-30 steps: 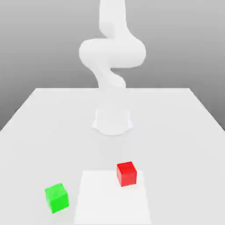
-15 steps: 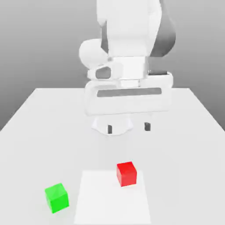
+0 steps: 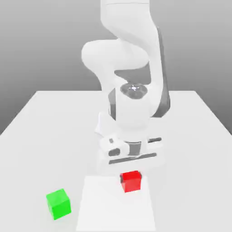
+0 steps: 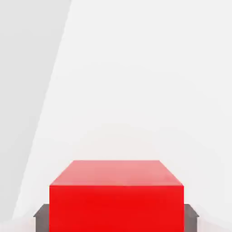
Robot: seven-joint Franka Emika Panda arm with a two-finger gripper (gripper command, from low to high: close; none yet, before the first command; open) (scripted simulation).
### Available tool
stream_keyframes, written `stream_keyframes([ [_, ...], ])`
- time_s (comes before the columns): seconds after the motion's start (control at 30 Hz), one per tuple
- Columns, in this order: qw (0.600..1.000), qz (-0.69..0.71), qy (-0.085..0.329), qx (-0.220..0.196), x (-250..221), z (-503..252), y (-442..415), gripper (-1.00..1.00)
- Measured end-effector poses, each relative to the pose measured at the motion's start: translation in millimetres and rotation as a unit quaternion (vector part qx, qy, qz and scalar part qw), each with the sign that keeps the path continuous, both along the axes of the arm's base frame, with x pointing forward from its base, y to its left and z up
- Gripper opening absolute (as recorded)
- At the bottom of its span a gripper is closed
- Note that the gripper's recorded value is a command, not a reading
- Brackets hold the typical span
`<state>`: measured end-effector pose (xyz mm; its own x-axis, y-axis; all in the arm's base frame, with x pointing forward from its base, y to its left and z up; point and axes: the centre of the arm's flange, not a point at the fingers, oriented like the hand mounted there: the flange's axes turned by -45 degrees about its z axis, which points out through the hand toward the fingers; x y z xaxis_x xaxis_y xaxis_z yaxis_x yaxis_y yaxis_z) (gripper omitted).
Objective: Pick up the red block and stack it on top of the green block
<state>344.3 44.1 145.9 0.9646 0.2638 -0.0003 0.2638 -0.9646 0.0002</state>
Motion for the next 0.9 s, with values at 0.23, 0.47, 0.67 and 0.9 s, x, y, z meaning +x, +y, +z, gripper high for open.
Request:
stream_keyframes([
  [0.23, 1.0, 0.0, 0.0, 0.0, 1, 38, 0, -1.0],
  [0.47, 0.984, -0.177, 0.0, 0.002, 46, 78, -87, -1.0],
  [0.67, 0.93, -0.367, 0.0, 0.001, 78, 88, -200, -1.0],
  [0.9, 0.928, -0.373, 0.0, 0.0, 81, 43, -203, 1.0],
])
